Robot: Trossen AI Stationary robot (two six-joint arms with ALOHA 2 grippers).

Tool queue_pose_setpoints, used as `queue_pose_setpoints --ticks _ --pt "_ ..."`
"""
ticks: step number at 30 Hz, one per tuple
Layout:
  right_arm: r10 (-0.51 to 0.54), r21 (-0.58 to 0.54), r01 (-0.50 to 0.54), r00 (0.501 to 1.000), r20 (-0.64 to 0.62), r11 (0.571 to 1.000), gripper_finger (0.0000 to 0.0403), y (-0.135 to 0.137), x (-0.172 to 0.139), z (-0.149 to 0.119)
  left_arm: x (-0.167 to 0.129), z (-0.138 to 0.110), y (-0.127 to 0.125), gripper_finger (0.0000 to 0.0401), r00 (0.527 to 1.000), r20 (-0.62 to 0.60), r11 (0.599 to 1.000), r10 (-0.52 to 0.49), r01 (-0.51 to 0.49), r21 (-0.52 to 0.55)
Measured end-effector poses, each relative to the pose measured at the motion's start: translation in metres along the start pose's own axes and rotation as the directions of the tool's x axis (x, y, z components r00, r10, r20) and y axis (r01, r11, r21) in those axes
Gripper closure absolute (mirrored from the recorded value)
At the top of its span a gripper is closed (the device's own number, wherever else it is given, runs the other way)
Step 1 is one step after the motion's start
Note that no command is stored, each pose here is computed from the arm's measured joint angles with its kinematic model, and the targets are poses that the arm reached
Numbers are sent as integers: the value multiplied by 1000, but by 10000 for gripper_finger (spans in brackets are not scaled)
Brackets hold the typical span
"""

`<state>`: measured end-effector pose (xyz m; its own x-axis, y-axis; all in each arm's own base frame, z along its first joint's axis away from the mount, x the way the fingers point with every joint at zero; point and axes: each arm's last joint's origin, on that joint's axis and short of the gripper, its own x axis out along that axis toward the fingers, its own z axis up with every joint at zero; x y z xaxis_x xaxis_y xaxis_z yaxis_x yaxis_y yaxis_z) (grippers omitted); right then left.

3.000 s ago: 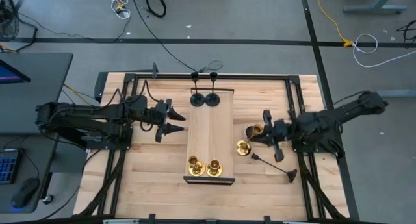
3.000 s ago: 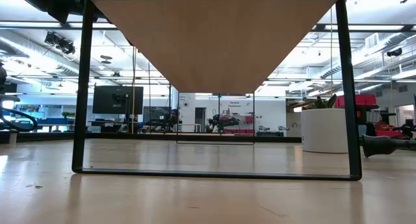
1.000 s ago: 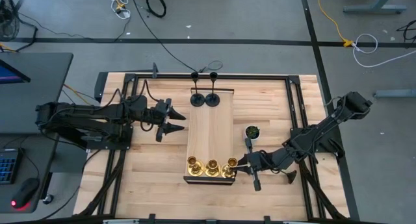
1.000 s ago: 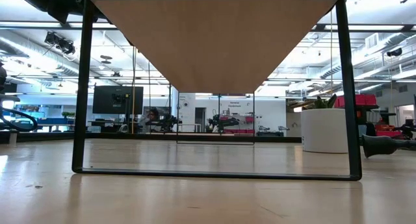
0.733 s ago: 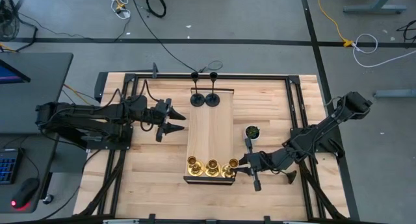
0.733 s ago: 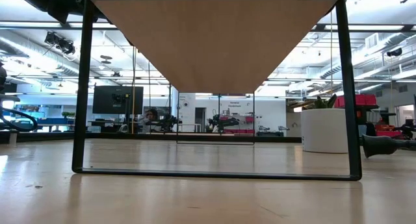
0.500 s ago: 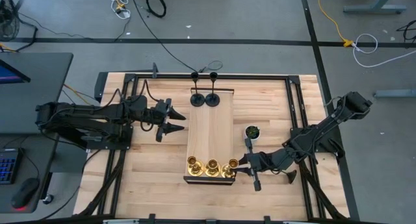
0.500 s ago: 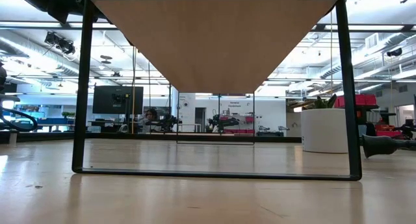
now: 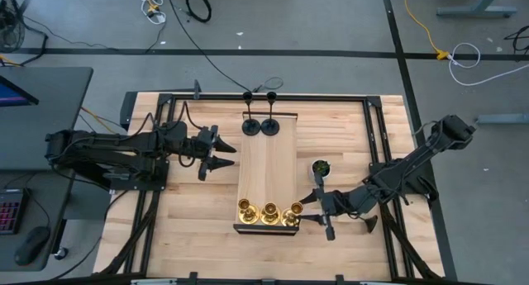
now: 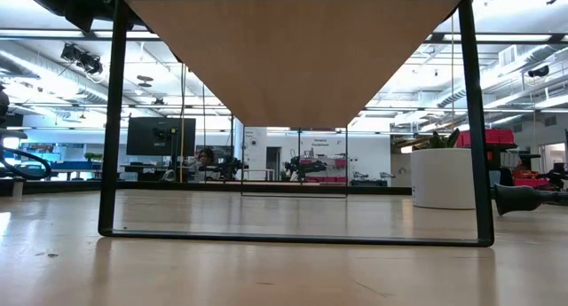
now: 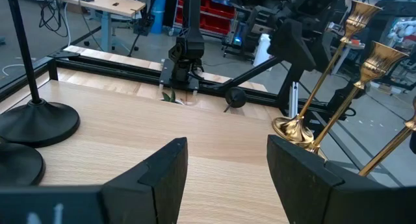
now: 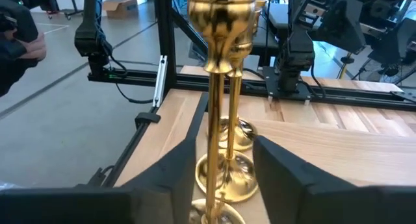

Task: Pick & Place candle stick holders
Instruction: Put the black candle holder on the shelf aligned with the other black candle holders

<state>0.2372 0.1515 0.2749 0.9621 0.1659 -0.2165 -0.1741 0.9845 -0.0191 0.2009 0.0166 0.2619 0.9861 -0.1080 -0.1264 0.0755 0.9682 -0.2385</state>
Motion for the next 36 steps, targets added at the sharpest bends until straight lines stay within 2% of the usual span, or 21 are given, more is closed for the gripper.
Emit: queue_pose_setpoints --ticks 4,8,17,21,26,31,36 --pt "-12 -16 11 999 -32 1000 220 -3 -7 0 0 0 0 190 1000 0 1000 0 0 0" --pt "-47 -25 45 996 -78 999 209 -8 -15 0 0 0 0 190 1000 0 1000 0 0 0" --pt "-74 44 85 977 -200 995 227 -20 -40 -3 0 0 0 190 1000 0 1000 -1 1 -1" --pt "-34 107 67 958 -285 992 241 -23 -50 -8 0 0 0 190 1000 0 1000 0 0 -1" --pt "47 205 49 898 -437 978 255 -25 -58 -21 0 0 0 190 1000 0 1000 0 0 0" --pt "45 297 166 806 -591 940 258 -28 -66 -35 0 0 0 190 1000 0 1000 0 0 0" --pt "54 361 305 693 -719 882 258 -32 -76 -47 0 0 0 190 1000 0 1000 0 0 1"
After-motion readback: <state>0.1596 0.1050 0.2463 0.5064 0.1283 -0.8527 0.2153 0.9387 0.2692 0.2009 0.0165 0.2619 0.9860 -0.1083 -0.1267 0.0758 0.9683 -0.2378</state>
